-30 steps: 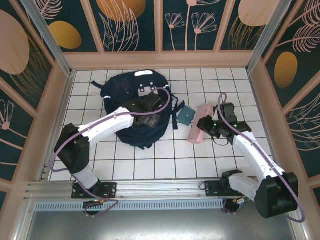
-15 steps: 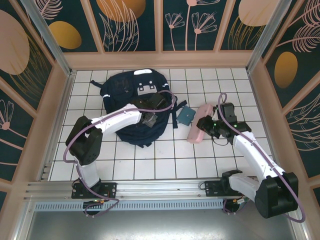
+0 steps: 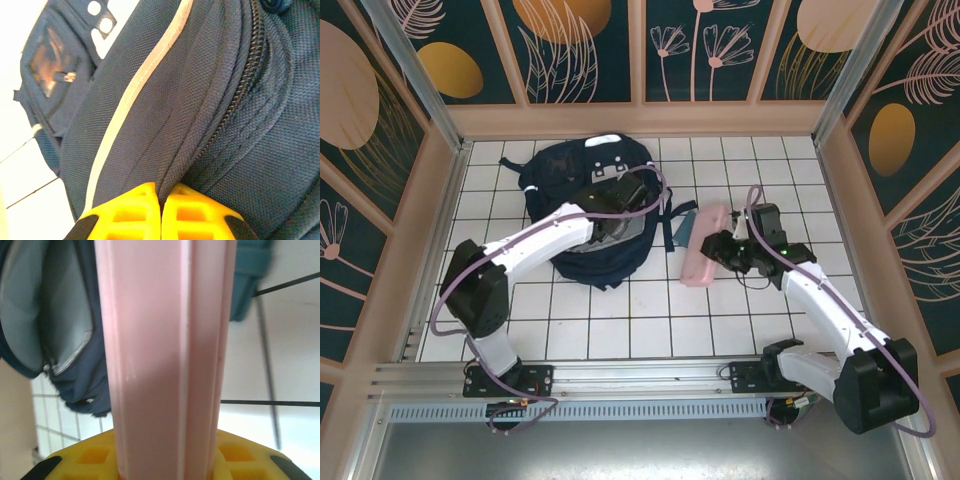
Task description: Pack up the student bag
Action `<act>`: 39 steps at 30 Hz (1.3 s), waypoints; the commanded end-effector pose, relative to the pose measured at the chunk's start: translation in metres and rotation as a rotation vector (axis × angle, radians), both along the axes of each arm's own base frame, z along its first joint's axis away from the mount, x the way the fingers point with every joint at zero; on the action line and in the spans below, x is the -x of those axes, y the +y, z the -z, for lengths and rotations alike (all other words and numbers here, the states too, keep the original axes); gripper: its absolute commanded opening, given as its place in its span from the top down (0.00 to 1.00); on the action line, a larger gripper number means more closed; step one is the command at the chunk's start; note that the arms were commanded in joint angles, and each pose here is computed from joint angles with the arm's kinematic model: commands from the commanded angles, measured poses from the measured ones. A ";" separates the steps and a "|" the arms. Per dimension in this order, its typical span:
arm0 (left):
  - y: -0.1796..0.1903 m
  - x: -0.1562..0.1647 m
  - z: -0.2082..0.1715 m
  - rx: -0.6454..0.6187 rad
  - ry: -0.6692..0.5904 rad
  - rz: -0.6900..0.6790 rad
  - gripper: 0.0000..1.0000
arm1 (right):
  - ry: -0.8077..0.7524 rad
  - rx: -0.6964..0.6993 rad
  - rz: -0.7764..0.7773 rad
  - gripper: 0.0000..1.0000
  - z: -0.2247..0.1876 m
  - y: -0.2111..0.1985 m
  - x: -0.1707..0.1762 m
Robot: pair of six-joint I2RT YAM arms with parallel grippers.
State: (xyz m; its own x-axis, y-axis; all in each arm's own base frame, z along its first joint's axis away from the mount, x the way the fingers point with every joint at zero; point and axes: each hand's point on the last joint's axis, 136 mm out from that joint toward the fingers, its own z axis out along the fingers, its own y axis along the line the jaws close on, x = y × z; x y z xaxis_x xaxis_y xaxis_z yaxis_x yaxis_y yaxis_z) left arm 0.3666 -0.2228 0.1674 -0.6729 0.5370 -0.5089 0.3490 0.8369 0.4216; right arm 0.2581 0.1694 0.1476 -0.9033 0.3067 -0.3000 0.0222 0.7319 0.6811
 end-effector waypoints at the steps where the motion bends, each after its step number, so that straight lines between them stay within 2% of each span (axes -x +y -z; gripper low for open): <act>1: 0.013 -0.008 -0.070 0.088 -0.180 -0.055 0.99 | -0.093 -0.172 -0.148 0.78 -0.033 0.044 0.002; 8: -0.001 -0.002 -0.110 0.276 -0.252 -0.004 1.00 | -0.098 -0.328 -0.311 0.77 -0.058 0.123 0.001; 14: -0.009 -0.006 -0.133 0.367 -0.311 -0.003 1.00 | -0.027 -0.325 -0.293 0.78 -0.046 0.177 -0.030; 17: -0.015 -0.007 -0.140 0.412 -0.318 0.011 1.00 | 0.017 -0.330 -0.223 0.78 -0.040 0.193 -0.053; 21: -0.023 -0.006 -0.144 0.466 -0.314 0.025 1.00 | 0.060 -0.344 -0.057 0.79 -0.026 0.202 -0.092; 29: -0.027 -0.006 -0.147 0.513 -0.313 0.014 1.00 | -0.001 -0.474 0.186 0.78 -0.018 0.223 -0.147; 34: -0.025 -0.006 -0.144 0.509 -0.314 -0.001 1.00 | -0.051 -0.526 0.245 0.77 -0.019 0.249 -0.170; 37: -0.024 -0.007 -0.141 0.501 -0.309 -0.005 1.00 | -0.046 -0.534 0.271 0.70 -0.014 0.259 -0.181; 39: -0.024 -0.008 -0.138 0.498 -0.305 -0.015 1.00 | -0.024 -0.528 0.274 0.50 -0.011 0.262 -0.186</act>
State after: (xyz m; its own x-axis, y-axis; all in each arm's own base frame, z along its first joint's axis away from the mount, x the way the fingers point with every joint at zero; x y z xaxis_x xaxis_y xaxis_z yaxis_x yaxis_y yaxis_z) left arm 0.3684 -0.2334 0.2483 -0.5803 0.3165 -0.7504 0.2879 0.9416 0.1745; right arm 0.4296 0.4187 0.1359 -0.7924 0.6060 -0.0702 0.1749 0.3360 0.9255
